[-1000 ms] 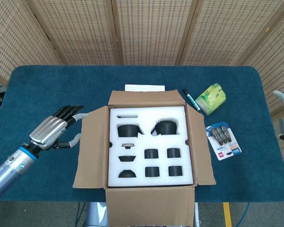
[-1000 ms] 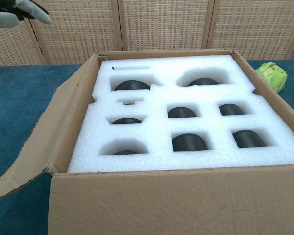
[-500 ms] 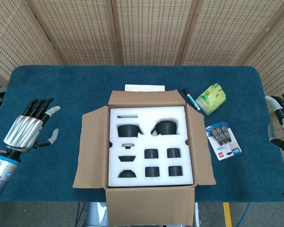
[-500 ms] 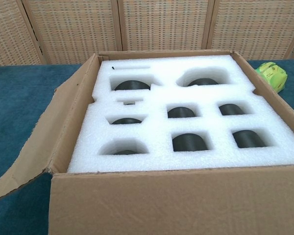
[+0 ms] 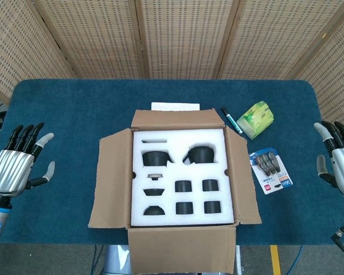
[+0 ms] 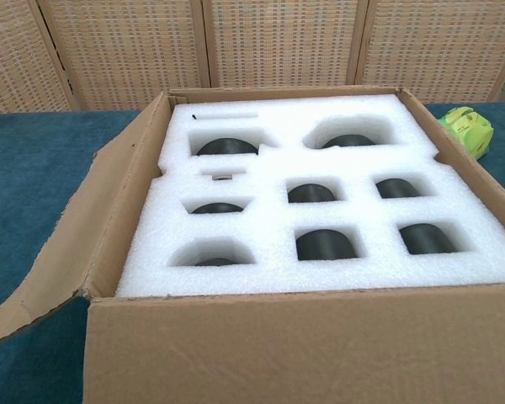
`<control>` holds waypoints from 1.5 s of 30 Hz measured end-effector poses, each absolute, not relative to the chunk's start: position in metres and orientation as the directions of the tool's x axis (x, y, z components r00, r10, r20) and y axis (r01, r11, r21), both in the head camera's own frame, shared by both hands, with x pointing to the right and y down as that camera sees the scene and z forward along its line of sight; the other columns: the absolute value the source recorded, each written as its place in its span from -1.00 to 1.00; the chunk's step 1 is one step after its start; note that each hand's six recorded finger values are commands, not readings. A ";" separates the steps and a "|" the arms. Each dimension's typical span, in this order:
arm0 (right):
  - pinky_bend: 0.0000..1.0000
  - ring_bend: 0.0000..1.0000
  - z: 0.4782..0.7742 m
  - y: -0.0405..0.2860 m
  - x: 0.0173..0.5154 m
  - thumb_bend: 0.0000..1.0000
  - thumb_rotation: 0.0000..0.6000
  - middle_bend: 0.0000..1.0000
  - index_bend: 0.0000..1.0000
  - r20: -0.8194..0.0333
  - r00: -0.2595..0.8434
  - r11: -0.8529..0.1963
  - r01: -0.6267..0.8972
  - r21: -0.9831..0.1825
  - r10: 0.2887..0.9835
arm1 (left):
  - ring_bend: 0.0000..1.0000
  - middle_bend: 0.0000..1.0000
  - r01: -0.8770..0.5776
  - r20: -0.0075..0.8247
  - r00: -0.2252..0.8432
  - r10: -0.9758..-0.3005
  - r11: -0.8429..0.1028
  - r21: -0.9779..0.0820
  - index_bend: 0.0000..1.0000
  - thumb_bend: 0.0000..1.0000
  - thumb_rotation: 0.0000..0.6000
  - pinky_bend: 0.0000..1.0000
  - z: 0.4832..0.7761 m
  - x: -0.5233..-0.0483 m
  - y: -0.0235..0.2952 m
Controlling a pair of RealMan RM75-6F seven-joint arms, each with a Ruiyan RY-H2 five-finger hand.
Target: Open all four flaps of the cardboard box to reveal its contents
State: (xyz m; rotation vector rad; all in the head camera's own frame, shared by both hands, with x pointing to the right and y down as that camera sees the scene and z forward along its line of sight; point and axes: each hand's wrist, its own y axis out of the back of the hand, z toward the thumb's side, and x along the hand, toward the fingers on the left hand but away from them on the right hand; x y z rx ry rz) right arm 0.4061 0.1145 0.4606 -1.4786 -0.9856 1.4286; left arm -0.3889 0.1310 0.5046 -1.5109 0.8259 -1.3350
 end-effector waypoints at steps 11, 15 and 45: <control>-1.00 -1.00 0.473 0.124 0.403 0.34 1.00 -0.86 -0.93 -0.356 0.028 -0.357 -0.002 -0.934 0.934 | -1.00 -1.00 0.071 0.371 0.119 -0.921 -0.365 -0.928 -0.69 -0.03 -0.26 -1.00 0.504 -0.404 0.152; -1.00 -1.00 0.479 0.130 0.401 0.34 1.00 -0.86 -0.93 -0.360 0.031 -0.360 0.002 -0.933 0.933 | -1.00 -1.00 0.061 0.376 0.087 -0.923 -0.371 -0.926 -0.69 -0.04 -0.26 -1.00 0.505 -0.410 0.156; -1.00 -1.00 0.509 0.119 0.396 0.34 1.00 -0.86 -0.93 -0.397 0.050 -0.397 -0.001 -0.918 0.917 | -1.00 -1.00 0.016 0.405 0.016 -0.914 -0.405 -0.914 -0.67 -0.07 -0.26 -1.00 0.516 -0.421 0.156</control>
